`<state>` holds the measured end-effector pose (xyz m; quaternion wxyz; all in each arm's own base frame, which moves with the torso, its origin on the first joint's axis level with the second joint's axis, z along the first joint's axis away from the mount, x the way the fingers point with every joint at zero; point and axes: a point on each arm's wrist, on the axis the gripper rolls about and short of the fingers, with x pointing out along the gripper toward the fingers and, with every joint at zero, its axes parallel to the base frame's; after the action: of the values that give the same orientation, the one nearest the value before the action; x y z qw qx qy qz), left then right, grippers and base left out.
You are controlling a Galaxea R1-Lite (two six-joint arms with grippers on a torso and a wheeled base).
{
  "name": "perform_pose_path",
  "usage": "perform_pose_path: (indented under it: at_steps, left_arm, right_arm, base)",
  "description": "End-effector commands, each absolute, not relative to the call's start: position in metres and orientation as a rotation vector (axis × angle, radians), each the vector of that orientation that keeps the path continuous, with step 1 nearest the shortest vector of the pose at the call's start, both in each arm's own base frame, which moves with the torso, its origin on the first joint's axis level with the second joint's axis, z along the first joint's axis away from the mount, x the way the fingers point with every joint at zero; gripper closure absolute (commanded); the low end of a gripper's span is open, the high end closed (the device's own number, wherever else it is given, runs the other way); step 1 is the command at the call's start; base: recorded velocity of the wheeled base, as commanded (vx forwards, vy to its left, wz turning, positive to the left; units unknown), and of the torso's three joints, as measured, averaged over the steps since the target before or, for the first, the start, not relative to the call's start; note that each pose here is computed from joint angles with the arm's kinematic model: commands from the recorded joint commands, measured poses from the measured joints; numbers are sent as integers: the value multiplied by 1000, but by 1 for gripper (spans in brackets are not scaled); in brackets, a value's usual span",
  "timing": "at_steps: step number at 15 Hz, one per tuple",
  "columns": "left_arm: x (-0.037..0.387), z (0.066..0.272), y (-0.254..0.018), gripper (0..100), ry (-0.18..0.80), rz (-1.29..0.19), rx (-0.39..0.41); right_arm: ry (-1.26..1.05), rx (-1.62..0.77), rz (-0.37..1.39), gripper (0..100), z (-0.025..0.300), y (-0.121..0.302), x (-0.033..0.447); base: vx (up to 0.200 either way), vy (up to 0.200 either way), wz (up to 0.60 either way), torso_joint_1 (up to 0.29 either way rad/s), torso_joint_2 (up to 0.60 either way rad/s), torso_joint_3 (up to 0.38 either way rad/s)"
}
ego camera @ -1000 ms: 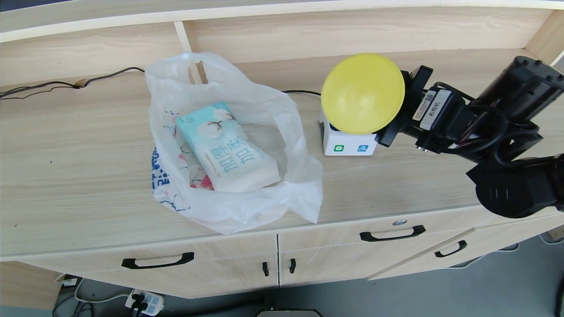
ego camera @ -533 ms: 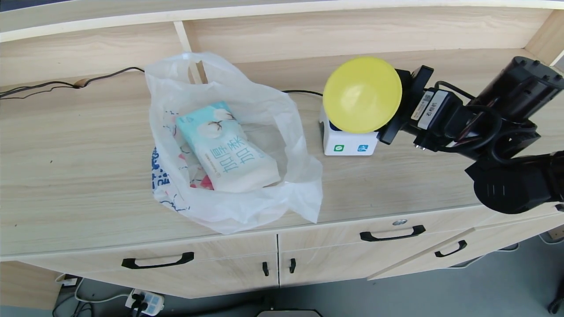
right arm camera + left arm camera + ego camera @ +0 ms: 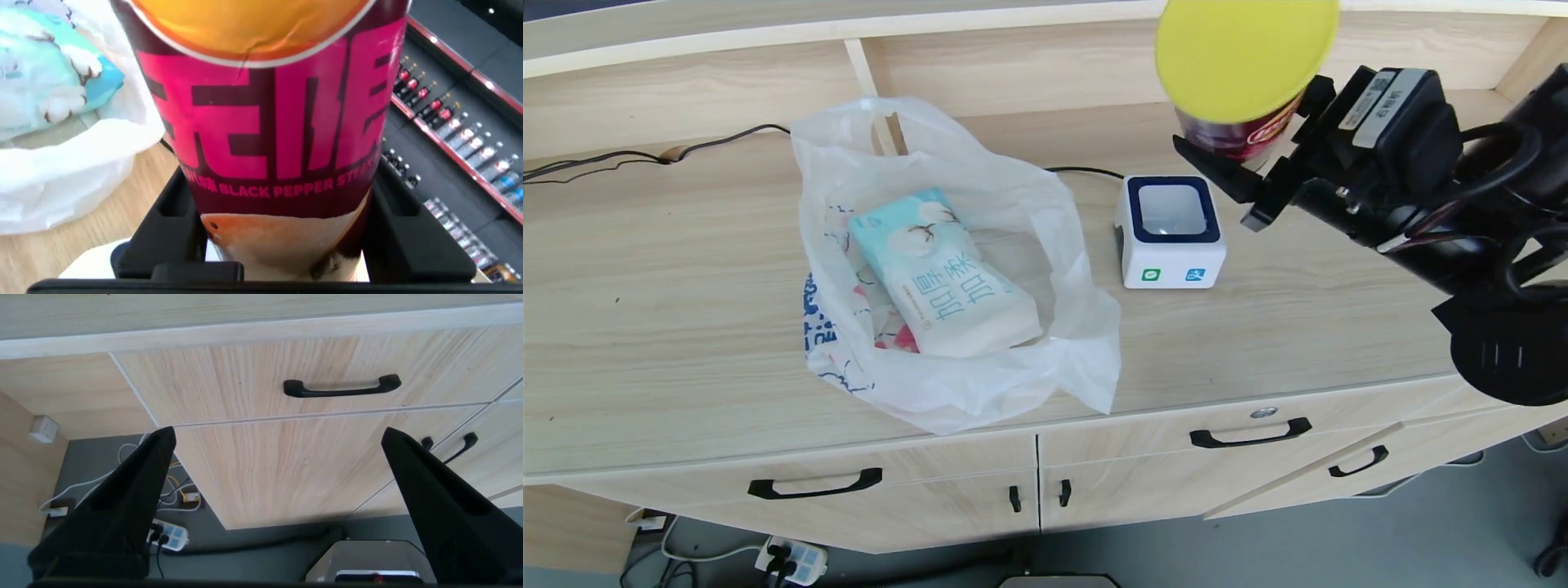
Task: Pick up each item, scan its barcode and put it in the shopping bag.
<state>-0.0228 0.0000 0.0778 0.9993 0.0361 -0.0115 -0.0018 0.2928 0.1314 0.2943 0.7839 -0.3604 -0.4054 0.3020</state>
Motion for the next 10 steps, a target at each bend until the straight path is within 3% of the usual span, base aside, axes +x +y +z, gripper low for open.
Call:
perform_pose_path:
  at_steps: [1,5,10]
  left_arm:
    - [-23,78,0,0,-23,-4,72]
    - [-23,78,0,0,-22,-4,74]
    - [-23,78,0,0,-20,-4,72]
  right_arm:
    - [-856,-666,605,100,310,129,243]
    - [-620,-438,590,100,274,139,193]
    - [-564,-249,576,100,277,131,185]
  base:
    - [0,0,0,0,0,0]
    - [0,0,0,0,0,0]
    - [0,0,600,-3,1,3]
